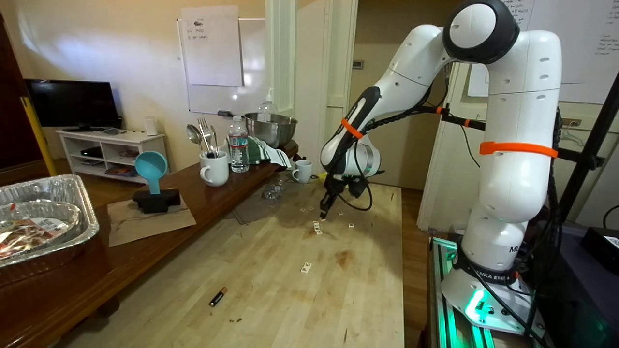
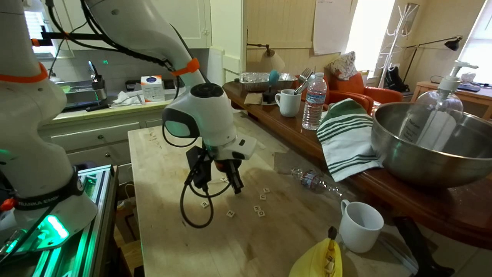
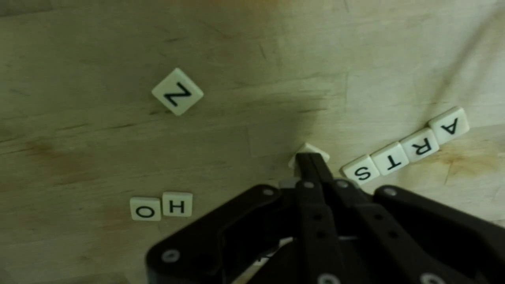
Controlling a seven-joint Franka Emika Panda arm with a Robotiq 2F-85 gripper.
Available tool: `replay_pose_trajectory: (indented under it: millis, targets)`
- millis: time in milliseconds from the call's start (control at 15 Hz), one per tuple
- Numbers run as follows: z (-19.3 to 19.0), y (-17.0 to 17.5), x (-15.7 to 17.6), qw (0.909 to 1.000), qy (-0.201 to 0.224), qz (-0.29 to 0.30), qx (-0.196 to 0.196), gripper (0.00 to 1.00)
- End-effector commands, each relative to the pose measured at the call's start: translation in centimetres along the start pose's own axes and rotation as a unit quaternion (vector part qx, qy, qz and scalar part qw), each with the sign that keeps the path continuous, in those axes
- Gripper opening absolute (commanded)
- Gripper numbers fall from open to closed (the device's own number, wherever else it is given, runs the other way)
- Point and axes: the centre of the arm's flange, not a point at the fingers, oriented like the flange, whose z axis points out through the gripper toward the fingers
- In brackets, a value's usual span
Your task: Move a letter tile backwards
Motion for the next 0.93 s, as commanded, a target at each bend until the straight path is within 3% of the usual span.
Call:
replay_pose_trajectory:
  millis: [0, 400, 867]
  targets:
    - [0.6, 0.1, -0.5, 1.0000, -0.004, 0.000, 0.003, 0.00]
    - [1.4, 0.0, -0.3, 0.9997, -0.003, 0.023, -0.008, 0.00]
    - [1.6, -0.5, 0.1, 0.9959, -0.004, 0.089, -0.009, 0.00]
